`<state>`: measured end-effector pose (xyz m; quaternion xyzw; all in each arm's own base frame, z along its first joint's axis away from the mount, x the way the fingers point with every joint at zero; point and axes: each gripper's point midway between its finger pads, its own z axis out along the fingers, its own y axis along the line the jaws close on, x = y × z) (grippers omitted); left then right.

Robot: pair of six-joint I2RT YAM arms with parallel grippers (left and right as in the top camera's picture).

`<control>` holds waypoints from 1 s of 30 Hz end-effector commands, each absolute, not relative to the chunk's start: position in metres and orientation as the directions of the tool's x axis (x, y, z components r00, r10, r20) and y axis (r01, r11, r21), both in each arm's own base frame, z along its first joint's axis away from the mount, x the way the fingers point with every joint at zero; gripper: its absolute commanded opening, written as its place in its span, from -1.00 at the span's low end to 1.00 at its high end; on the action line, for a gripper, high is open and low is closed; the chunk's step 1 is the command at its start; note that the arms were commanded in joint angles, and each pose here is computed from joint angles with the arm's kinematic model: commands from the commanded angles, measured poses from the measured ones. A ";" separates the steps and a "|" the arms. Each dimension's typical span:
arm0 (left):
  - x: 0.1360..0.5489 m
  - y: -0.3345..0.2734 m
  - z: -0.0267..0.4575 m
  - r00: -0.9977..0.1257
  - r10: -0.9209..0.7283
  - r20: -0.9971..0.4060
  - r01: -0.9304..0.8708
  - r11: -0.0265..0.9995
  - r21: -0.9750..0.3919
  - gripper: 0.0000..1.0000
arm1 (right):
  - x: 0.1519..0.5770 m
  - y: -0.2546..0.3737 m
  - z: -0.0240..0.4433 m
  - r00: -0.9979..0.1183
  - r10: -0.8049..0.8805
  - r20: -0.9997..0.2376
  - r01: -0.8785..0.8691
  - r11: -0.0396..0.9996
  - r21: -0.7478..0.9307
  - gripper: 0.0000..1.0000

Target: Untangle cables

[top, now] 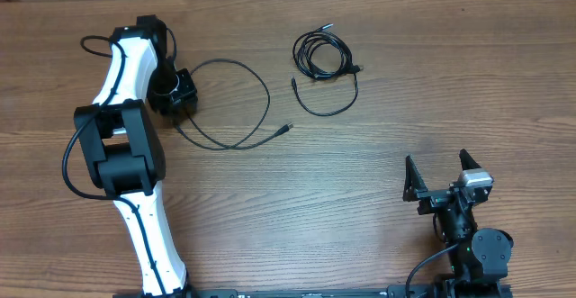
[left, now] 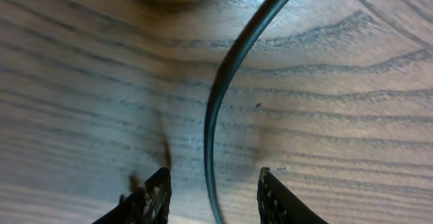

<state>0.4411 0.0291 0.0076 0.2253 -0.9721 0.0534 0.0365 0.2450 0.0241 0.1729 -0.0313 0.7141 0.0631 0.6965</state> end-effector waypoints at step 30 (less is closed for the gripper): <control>0.407 0.041 -0.018 -0.886 -0.443 0.136 -0.438 0.897 0.064 -0.92 | 0.246 0.023 0.170 -0.029 0.038 -0.999 -0.125 0.991 0.041 1.00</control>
